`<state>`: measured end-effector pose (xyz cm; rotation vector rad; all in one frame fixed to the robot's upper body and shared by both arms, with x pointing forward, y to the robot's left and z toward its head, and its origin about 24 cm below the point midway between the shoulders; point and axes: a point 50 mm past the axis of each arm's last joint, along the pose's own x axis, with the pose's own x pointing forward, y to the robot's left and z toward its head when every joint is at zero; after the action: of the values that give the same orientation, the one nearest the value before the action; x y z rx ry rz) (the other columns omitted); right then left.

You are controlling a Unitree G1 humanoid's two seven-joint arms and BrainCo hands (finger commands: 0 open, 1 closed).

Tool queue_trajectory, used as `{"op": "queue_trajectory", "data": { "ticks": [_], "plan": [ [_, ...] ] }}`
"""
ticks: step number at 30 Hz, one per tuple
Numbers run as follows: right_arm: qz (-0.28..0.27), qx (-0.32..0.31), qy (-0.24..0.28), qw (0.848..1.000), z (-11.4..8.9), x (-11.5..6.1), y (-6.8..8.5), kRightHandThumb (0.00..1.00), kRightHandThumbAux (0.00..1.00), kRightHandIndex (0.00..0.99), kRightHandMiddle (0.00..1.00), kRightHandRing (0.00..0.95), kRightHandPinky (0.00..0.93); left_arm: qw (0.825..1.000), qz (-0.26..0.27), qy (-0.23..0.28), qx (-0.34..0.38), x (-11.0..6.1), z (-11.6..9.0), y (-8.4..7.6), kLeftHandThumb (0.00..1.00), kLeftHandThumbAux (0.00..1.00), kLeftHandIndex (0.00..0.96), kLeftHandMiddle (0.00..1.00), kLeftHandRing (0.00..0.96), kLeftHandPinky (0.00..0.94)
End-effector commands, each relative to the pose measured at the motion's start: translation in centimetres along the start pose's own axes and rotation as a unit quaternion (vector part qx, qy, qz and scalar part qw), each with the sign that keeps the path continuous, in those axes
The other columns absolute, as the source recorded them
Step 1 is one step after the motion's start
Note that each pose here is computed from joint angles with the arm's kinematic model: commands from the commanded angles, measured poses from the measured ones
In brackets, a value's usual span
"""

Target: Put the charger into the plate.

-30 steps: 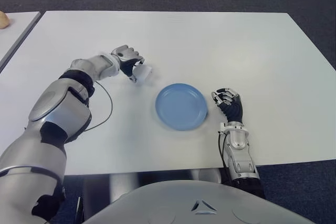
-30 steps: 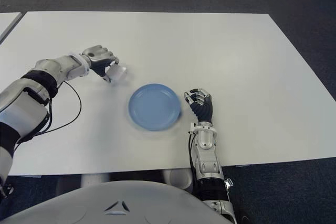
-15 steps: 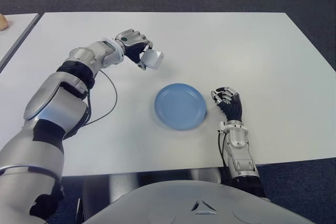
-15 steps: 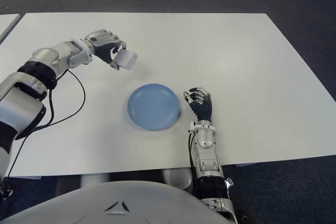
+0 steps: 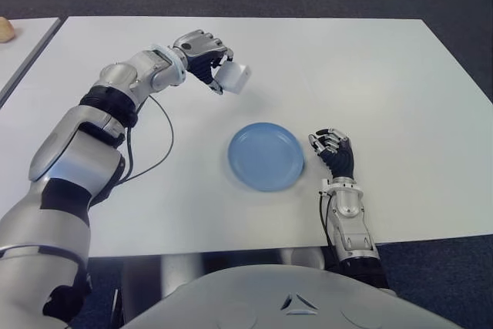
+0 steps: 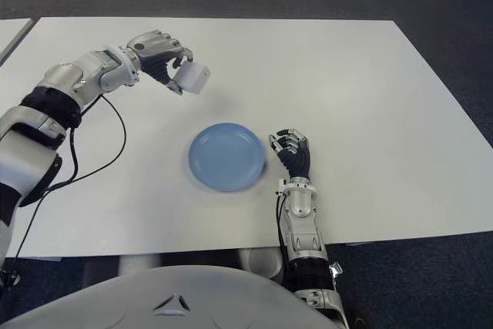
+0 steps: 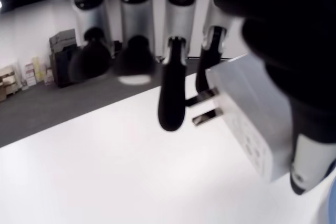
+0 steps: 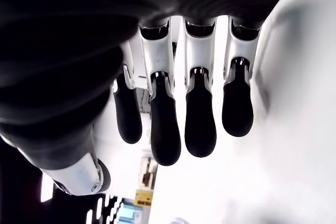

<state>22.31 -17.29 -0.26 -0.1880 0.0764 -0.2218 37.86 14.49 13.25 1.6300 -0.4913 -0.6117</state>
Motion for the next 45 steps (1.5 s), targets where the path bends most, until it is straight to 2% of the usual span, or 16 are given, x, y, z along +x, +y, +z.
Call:
{"op": "queue_trajectory", "data": {
  "ticks": [1,7,15,22,29,37,41,44,45],
  "plan": [
    [-0.001,-0.001,0.001,1.000,-0.1,0.1,0.1,0.705,0.731,0.430,0.635,0.641,0.632,0.999,-0.013,-0.046,-0.023,0.3,2.7,-1.6,0.853,0.668,0.398,0.534,0.854,0.793],
    [-0.001,-0.001,0.000,1.000,0.0,0.0,0.1,0.705,0.731,0.430,0.628,0.634,0.624,0.996,-0.024,-0.084,-0.033,0.5,4.9,-2.2,0.852,0.669,0.397,0.531,0.850,0.771],
    [-0.005,0.000,0.000,1.000,-0.1,-0.1,0.0,0.706,0.731,0.430,0.629,0.635,0.629,0.988,-0.051,-0.139,-0.047,0.6,6.8,-3.2,0.851,0.668,0.397,0.538,0.846,0.799],
    [-0.008,0.002,-0.005,1.000,0.0,-0.1,0.0,0.706,0.731,0.430,0.635,0.640,0.634,0.981,-0.070,-0.175,-0.045,0.6,7.7,-4.3,0.852,0.668,0.398,0.541,0.847,0.809],
    [-0.009,0.004,-0.007,1.000,0.1,-0.1,0.0,0.706,0.731,0.431,0.635,0.640,0.634,0.973,-0.103,-0.204,-0.008,0.5,8.2,-5.4,0.853,0.667,0.399,0.543,0.846,0.817],
    [-0.007,0.007,-0.011,1.000,0.2,-0.1,0.0,0.705,0.731,0.430,0.632,0.641,0.636,0.966,-0.114,-0.232,0.024,-0.1,8.6,-6.7,0.852,0.667,0.399,0.545,0.841,0.841],
    [-0.007,0.007,-0.012,1.000,0.1,-0.1,-0.1,0.705,0.731,0.430,0.629,0.641,0.636,0.963,-0.108,-0.244,0.043,-0.4,8.7,-7.3,0.853,0.665,0.405,0.566,0.818,0.808],
    [-0.007,0.007,-0.010,1.000,0.1,-0.1,-0.1,0.705,0.731,0.430,0.628,0.640,0.633,0.960,-0.099,-0.253,0.063,-0.5,8.7,-7.7,0.847,0.665,0.399,0.575,0.714,0.683],
    [-0.007,0.007,-0.010,1.000,0.1,-0.1,-0.1,0.705,0.731,0.430,0.627,0.640,0.633,0.959,-0.097,-0.256,0.069,-0.6,8.7,-7.9,0.846,0.665,0.397,0.576,0.700,0.667]
  ]
}}
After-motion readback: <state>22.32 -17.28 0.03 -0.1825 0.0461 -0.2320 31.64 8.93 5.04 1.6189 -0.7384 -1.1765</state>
